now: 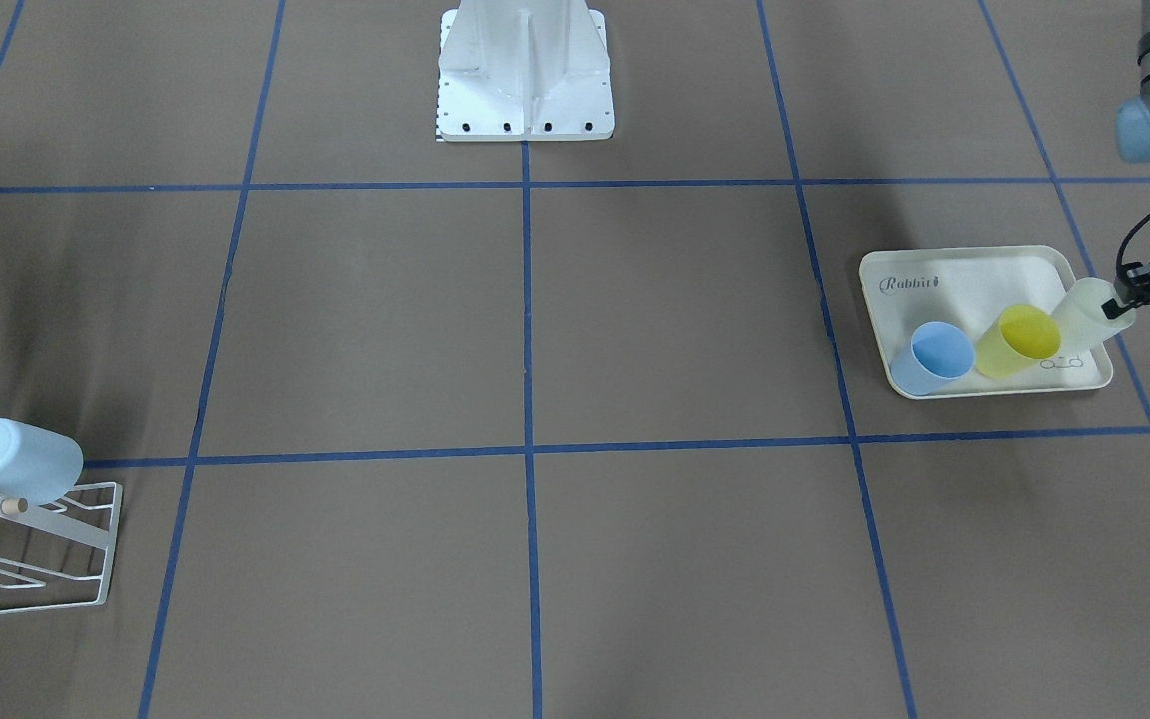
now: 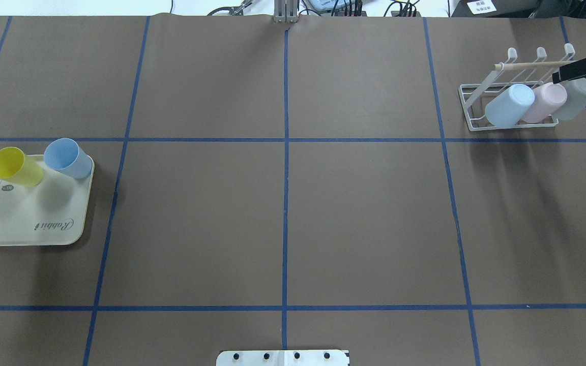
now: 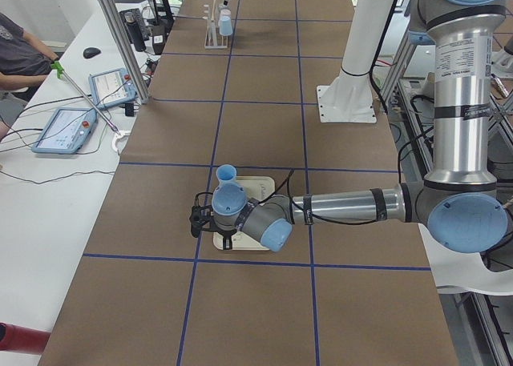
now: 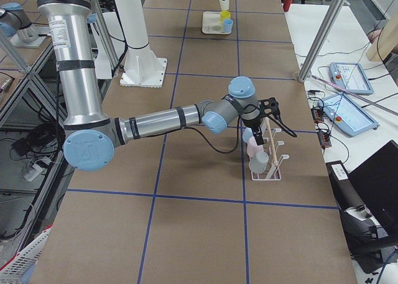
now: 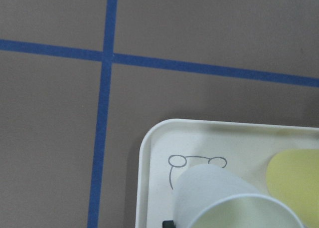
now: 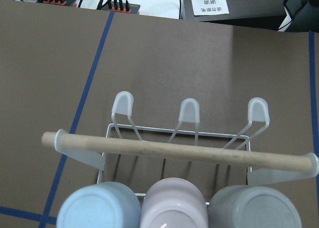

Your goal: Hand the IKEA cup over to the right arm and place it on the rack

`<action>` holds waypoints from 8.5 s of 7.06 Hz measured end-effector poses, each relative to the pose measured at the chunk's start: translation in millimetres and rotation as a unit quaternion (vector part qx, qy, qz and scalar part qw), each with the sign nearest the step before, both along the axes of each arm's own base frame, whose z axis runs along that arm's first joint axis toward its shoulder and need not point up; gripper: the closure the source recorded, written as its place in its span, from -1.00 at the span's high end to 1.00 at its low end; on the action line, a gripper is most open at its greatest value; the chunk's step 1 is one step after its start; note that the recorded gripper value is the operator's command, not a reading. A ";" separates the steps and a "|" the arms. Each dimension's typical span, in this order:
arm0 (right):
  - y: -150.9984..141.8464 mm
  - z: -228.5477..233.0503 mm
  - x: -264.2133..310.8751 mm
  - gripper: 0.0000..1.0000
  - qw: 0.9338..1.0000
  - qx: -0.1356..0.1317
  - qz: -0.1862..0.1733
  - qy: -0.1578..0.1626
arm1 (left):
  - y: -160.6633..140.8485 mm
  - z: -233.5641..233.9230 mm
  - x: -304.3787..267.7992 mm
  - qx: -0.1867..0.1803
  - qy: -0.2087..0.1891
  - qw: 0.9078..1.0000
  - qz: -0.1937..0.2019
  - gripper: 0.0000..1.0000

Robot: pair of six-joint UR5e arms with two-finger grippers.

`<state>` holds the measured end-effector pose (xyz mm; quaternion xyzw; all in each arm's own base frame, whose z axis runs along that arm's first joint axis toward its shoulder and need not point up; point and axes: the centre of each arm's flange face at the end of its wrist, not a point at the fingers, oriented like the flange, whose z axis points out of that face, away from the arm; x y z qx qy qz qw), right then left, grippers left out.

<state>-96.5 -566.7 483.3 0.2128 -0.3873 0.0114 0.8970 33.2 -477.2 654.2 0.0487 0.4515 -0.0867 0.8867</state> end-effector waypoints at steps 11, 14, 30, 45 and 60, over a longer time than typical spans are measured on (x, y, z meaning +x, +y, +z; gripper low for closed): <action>159.4 -282.9 -223.5 0.97 0.895 -0.022 -0.085 -0.436 | 9.0 -371.5 164.1 0.017 0.263 0.960 0.098 -1.00; 210.1 -301.1 -248.1 0.97 0.831 -0.004 -0.105 -0.547 | 30.2 -427.2 194.7 -0.042 0.357 0.929 0.087 -1.00; 227.4 -357.5 -239.7 0.33 0.748 -0.027 -0.116 -0.653 | 140.9 -490.1 306.8 -0.264 0.662 0.697 0.079 -1.00; 113.0 -297.5 -195.4 -0.54 0.870 0.021 0.018 -0.493 | 26.8 -349.4 188.4 -0.046 0.409 0.906 -0.097 1.00; -131.5 -75.2 -32.9 -0.53 0.998 -0.015 -0.029 0.052 | -17.9 -183.7 83.0 0.021 0.056 0.995 -0.078 1.00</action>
